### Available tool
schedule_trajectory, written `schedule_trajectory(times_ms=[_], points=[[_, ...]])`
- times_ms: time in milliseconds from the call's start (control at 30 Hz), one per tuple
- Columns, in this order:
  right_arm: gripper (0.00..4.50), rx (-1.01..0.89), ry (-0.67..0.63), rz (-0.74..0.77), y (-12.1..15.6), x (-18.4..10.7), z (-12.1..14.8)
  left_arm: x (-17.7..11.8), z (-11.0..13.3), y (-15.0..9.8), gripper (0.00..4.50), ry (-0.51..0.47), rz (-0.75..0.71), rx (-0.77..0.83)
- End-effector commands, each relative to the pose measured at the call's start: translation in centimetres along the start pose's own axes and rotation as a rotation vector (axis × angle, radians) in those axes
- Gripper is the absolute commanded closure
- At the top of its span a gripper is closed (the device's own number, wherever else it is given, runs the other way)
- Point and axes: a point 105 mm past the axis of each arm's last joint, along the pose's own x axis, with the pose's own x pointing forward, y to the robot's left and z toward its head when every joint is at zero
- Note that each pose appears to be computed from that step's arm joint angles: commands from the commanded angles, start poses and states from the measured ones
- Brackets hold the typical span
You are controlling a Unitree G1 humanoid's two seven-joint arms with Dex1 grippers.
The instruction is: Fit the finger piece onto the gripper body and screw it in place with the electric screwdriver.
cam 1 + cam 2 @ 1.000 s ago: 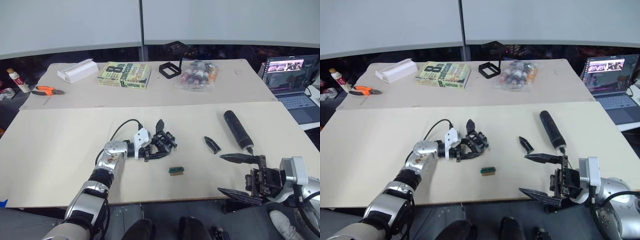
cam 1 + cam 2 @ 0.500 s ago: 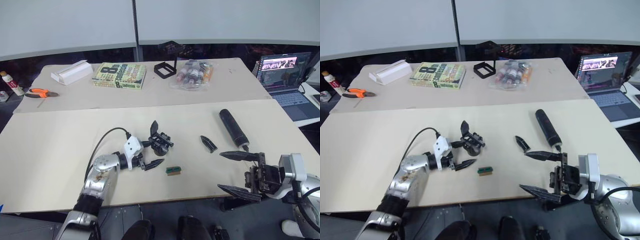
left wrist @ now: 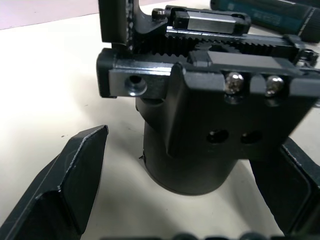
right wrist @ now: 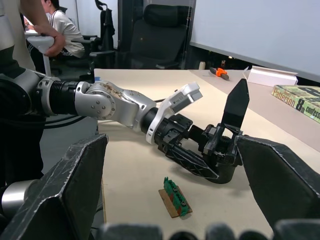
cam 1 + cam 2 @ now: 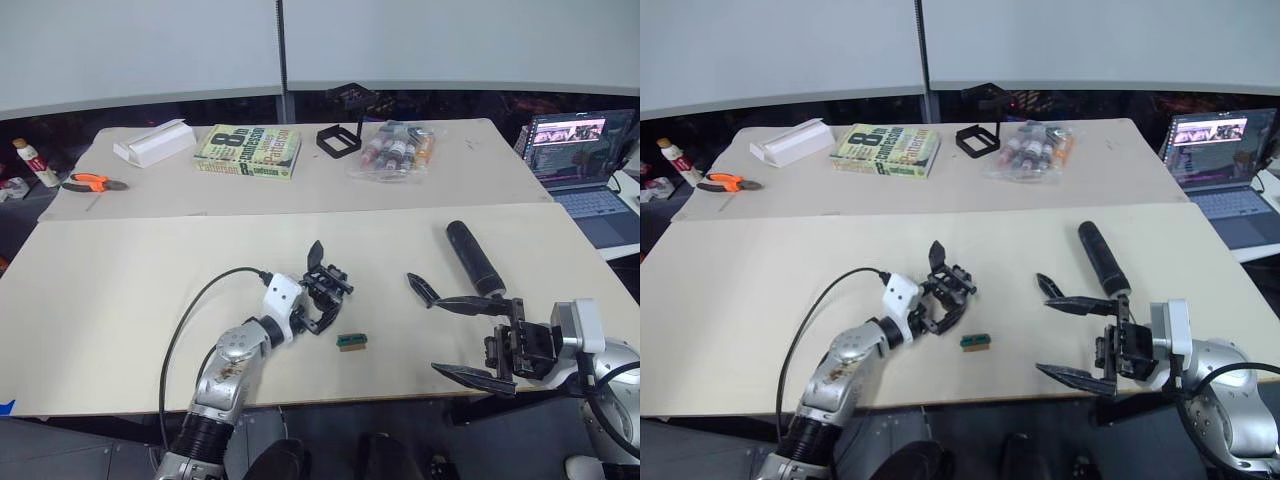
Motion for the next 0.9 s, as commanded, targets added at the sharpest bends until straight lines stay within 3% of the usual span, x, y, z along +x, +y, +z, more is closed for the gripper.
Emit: schedule_trajectory(times_ms=[33, 133, 233, 400, 500, 600, 900], points=[[0.0, -0.03, -0.015, -0.001, -0.2, 0.2, 0.8, 0.3, -0.4, -1.2, 0.02, 0.021, -0.033, -0.001], [0.0, -0.03, -0.016, 0.0, -0.3, 0.3, 0.8, 0.2, -0.7, -1.1, 0.83, 0.03, -0.025, 0.005], [0.0, -0.03, -0.015, 0.0, -0.3, 0.4, 0.8, 0.0, -0.4, -0.5, 2.14, 0.01, -0.034, 0.008], [0.0, -0.032, -0.013, 0.0, -0.4, 0.4, 0.9, -0.1, 1.2, 0.6, 2.18, -0.056, -0.156, 0.105], [0.0, -0.034, -0.009, 0.0, -0.4, 0.3, 1.1, -0.2, 2.5, 0.8, 2.18, -0.105, -0.337, 0.157], [0.0, -0.036, -0.003, -0.001, -0.3, 0.0, 1.2, -0.2, 2.8, 1.7, 2.18, -0.102, -0.455, 0.2], [0.0, -0.036, 0.007, -0.018, 0.3, -0.2, 1.4, 1.7, 2.0, 2.8, 2.18, -0.051, -0.563, 0.244]])
